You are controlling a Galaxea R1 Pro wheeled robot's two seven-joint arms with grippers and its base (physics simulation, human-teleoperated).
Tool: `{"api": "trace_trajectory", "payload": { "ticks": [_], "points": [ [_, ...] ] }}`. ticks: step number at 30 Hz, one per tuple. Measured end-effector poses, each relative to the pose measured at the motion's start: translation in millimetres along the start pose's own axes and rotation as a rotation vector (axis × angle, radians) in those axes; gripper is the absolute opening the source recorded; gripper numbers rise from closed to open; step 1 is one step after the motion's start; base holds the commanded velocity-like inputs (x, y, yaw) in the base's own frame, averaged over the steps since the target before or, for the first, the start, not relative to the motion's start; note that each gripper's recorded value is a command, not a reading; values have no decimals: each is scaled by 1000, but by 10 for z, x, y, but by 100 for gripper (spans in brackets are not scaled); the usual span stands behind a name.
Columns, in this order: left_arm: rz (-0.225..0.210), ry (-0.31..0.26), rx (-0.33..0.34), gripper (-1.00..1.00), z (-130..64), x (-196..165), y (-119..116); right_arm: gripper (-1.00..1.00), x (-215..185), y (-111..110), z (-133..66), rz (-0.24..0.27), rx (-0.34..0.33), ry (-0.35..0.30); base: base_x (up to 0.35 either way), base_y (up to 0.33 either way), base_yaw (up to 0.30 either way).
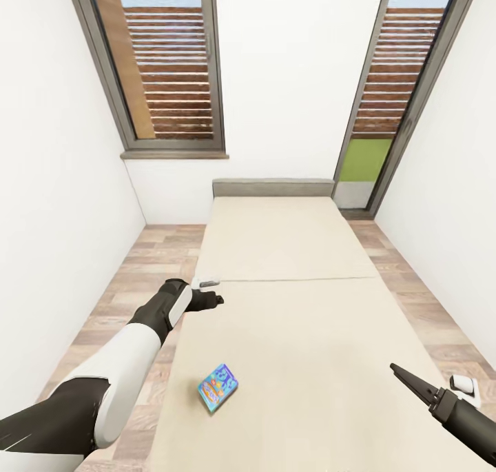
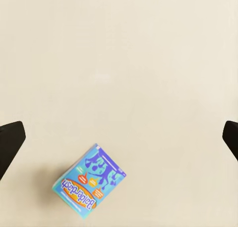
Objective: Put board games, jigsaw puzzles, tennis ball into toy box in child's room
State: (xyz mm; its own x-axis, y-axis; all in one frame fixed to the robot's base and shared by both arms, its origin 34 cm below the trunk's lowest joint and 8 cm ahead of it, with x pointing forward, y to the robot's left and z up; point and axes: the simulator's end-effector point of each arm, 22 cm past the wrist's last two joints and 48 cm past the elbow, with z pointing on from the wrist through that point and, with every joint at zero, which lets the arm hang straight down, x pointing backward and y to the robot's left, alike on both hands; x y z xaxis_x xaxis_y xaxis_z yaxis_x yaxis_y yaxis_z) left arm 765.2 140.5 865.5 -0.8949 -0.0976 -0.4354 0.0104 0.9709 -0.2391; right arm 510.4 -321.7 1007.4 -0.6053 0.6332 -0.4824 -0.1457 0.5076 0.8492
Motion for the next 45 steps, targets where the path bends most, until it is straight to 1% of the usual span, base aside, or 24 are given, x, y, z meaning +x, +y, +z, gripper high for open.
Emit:
{"api": "trace_trajectory", "payload": {
  "ticks": [6,14,17,24,45],
  "points": [
    [-3,-4,0,100,50,11,9,100,19,-34,9,6,6,5,0,0,0],
    [-6,-97,-1,100,110,-162,24,100,45,-79,20,14,15,12,0,0,0],
    [-7,-105,-1,100,134,-170,31,100,55,-97,24,17,18,14,0,0,0],
    [-7,-107,-5,100,191,-148,58,100,78,-133,33,25,23,19,0,0,0],
    [-12,-77,-9,100,368,-5,108,100,136,-233,57,46,38,33,0,0,0]
  ]
}}
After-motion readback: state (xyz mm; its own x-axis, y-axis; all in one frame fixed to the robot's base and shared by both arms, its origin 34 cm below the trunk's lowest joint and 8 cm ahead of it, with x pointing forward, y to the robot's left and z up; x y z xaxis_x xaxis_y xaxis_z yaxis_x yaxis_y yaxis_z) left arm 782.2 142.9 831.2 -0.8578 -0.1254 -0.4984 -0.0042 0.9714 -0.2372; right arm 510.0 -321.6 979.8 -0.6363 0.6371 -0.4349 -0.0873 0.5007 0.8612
